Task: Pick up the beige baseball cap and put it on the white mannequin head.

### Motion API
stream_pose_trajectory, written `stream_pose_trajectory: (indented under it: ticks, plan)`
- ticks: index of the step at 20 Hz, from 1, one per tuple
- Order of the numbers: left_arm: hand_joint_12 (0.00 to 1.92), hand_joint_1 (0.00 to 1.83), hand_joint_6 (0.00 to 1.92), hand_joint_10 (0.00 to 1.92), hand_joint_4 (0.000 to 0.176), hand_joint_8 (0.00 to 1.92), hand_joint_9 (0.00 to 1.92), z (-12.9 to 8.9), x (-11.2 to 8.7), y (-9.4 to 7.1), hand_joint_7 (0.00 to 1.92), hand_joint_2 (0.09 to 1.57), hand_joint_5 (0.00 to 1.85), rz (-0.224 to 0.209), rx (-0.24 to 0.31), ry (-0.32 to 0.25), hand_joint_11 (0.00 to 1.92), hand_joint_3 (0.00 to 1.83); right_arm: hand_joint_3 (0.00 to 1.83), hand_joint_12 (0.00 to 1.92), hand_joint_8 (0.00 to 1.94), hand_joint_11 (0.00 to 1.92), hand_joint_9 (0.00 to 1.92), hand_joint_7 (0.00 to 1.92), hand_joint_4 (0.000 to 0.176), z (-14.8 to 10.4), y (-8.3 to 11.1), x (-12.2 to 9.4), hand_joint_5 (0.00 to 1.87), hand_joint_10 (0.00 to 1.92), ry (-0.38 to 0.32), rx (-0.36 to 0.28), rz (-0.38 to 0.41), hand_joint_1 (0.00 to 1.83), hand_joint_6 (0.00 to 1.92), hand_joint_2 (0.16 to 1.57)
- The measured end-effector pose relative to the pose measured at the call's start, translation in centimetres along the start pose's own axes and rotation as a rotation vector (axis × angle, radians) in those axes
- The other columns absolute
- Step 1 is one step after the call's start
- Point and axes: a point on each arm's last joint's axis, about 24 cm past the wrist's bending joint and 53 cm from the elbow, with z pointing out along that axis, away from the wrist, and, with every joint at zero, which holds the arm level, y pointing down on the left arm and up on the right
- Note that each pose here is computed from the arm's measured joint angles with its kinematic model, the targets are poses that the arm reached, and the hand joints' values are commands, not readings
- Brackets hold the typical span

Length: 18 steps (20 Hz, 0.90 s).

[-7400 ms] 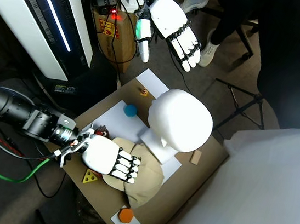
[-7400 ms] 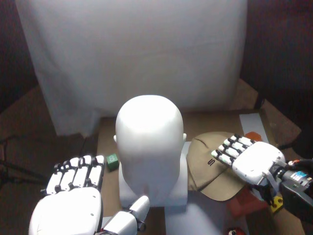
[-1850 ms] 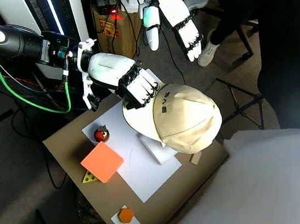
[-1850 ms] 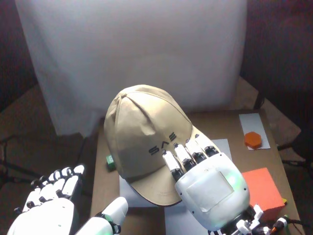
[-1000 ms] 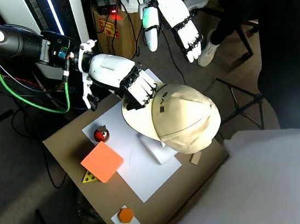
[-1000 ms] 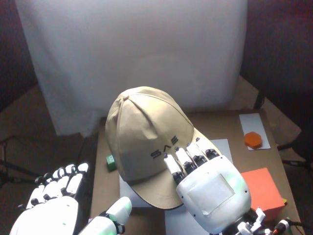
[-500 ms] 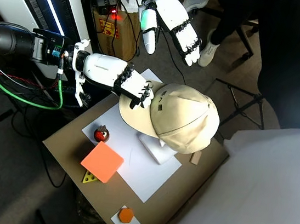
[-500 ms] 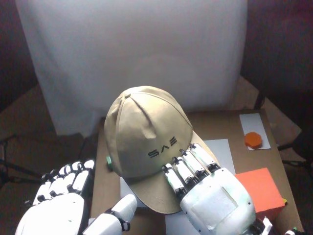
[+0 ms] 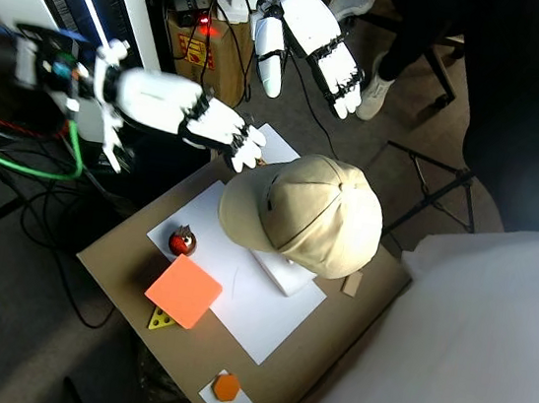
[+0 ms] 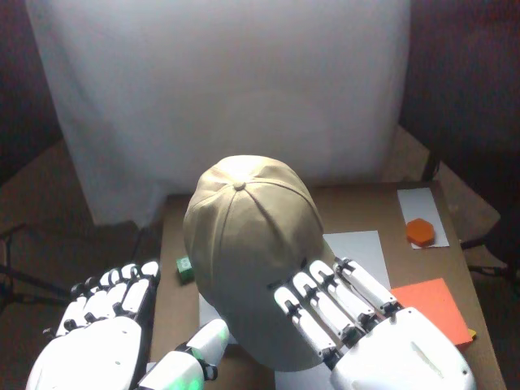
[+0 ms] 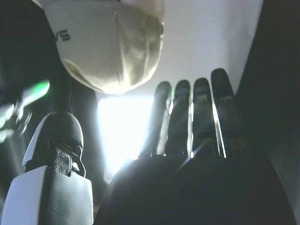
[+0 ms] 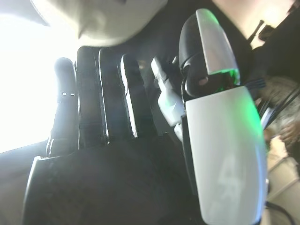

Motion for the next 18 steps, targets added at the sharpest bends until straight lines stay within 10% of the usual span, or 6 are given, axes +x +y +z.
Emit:
stream_pose_trajectory:
  ticks: [7, 10, 12, 14, 15, 18]
  plan:
    - [0.41, 0.0, 0.0, 0.0, 0.0, 0.0, 0.04, -0.3, -1.1, -3.2, 0.06, 1.14, 0.09, 0.056, 0.026, -0.011, 0.0, 0.0, 0.0, 0.33, 0.0, 0.0, 0.0, 0.05, 0.042, 2.6, -9.0, -3.7, 0.05, 0.0, 0.205, 0.333, 0.123, 0.6, 0.0, 0.94]
    - [0.43, 0.0, 0.0, 0.0, 0.0, 0.0, 0.06, -0.7, -1.6, -5.3, 0.07, 1.14, 0.11, 0.067, 0.033, -0.015, 0.0, 0.0, 0.0, 0.63, 0.0, 0.0, 0.06, 0.09, 0.043, 3.0, -9.7, -4.0, 0.09, 0.01, 0.283, 0.308, 0.169, 0.61, 0.01, 0.95]
    - [0.82, 0.18, 0.02, 0.05, 0.0, 0.04, 0.51, -0.8, -2.0, -6.4, 0.56, 1.16, 0.43, 0.069, 0.04, -0.019, 0.14, 0.0, 0.0, 1.56, 0.28, 0.17, 0.37, 0.55, 0.019, 3.9, -9.0, -5.4, 0.47, 0.93, 0.267, 0.258, 0.165, 0.69, 0.1, 1.01]
    - [1.12, 0.55, 0.08, 0.68, 0.0, 0.23, 0.76, -0.6, -3.2, -7.4, 0.91, 1.13, 0.86, 0.077, 0.028, -0.05, 0.52, 0.0, 0.01, 1.91, 1.43, 0.7, 0.57, 0.53, 0.0, 4.3, -8.8, -6.5, 0.55, 1.83, 0.269, 0.219, 0.158, 0.83, 1.27, 1.04]
    - [1.48, 0.7, 0.69, 1.35, 0.0, 0.91, 0.75, -0.5, -3.5, -7.7, 0.82, 1.11, 0.82, 0.077, 0.024, -0.057, 0.68, 0.0, 0.01, 1.92, 1.73, 1.0, 0.8, 0.64, 0.0, 4.1, -9.0, -6.4, 0.62, 1.9, 0.283, 0.218, 0.163, 0.9, 1.64, 1.06]
    - [1.91, 0.99, 1.88, 1.91, 0.0, 1.89, 0.91, -0.3, -3.7, -9.6, 0.83, 1.08, 0.75, 0.067, 0.043, -0.057, 1.09, 0.0, 0.0, 1.92, 1.94, 1.68, 1.35, 1.06, 0.0, 3.7, -10.1, -6.9, 0.74, 1.92, 0.297, 0.23, 0.193, 1.09, 1.91, 1.07]
